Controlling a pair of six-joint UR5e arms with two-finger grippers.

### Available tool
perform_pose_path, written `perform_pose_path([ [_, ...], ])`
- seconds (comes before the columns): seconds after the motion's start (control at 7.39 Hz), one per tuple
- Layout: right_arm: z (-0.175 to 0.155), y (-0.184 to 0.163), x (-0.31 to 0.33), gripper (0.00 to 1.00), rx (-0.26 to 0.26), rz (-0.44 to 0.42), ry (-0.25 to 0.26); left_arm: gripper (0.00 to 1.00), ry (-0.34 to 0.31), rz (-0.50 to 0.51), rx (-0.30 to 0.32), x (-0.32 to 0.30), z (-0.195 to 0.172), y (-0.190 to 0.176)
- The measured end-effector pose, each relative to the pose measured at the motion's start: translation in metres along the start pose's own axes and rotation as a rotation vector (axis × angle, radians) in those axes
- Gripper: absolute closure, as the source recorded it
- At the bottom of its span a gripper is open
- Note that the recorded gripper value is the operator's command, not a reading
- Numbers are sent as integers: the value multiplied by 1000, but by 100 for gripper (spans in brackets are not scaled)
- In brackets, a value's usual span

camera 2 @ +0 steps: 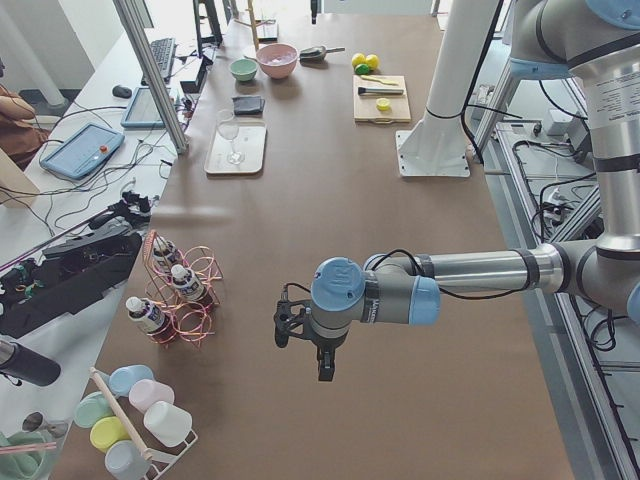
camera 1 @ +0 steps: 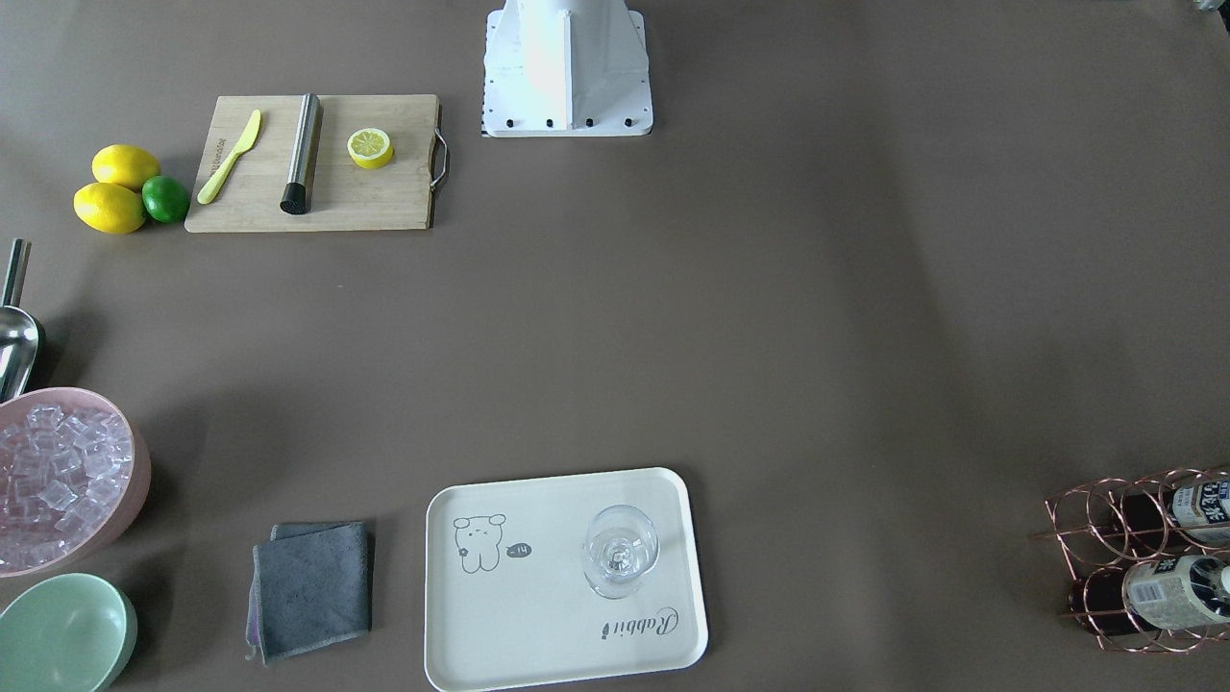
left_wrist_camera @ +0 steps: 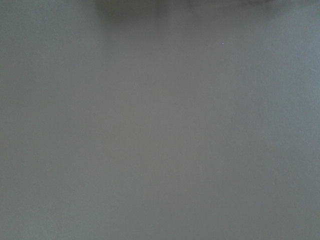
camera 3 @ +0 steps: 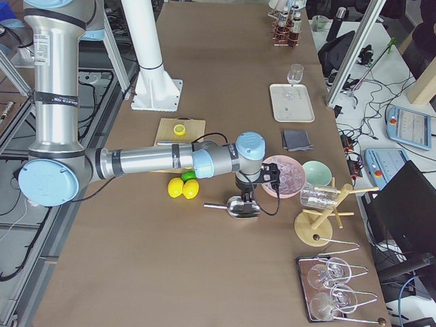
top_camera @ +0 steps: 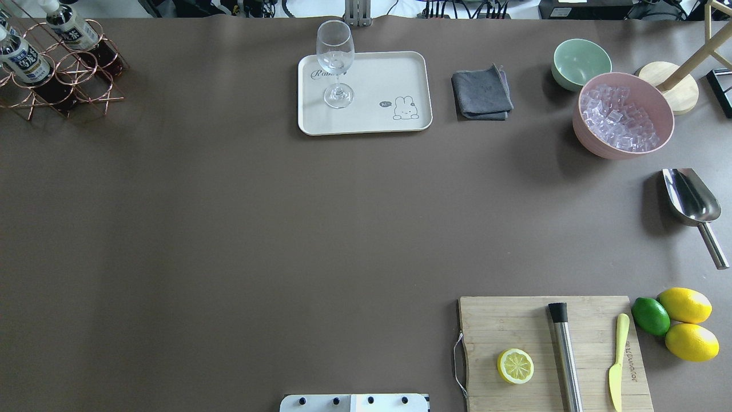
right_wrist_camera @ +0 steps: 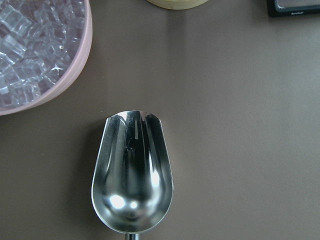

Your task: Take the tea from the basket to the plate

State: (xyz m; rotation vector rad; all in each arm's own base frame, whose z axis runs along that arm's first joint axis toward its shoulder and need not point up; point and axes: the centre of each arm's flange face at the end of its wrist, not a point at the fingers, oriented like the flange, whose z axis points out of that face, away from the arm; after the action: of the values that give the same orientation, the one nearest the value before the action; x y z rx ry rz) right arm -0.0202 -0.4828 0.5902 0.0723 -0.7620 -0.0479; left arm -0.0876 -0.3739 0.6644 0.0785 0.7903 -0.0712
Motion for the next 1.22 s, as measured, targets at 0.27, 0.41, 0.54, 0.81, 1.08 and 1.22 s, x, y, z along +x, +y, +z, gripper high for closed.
perform_pose_path([
  [0.27, -1, -5, -8, 0, 5, -16, -2, 3, -1, 3, 2, 1, -1, -1],
  [0.41, -2, -6, -12, 0, 9, -25, -4, 3, -2, 5, 5, 3, -2, -3],
  [0.54, -4, -8, -17, 0, 13, -35, -5, 2, -1, 4, 9, 4, -4, -10],
  [0.81, -6, -10, -33, 0, 18, -70, -8, 3, 7, -128, 23, 9, -7, -33],
  [1.08, -13, -21, -58, 0, 39, -127, -17, 3, 36, -526, 75, 34, -28, -90],
  [1.22, -17, -27, -78, 0, 49, -165, -30, 3, 53, -688, 86, 57, -33, -117],
])
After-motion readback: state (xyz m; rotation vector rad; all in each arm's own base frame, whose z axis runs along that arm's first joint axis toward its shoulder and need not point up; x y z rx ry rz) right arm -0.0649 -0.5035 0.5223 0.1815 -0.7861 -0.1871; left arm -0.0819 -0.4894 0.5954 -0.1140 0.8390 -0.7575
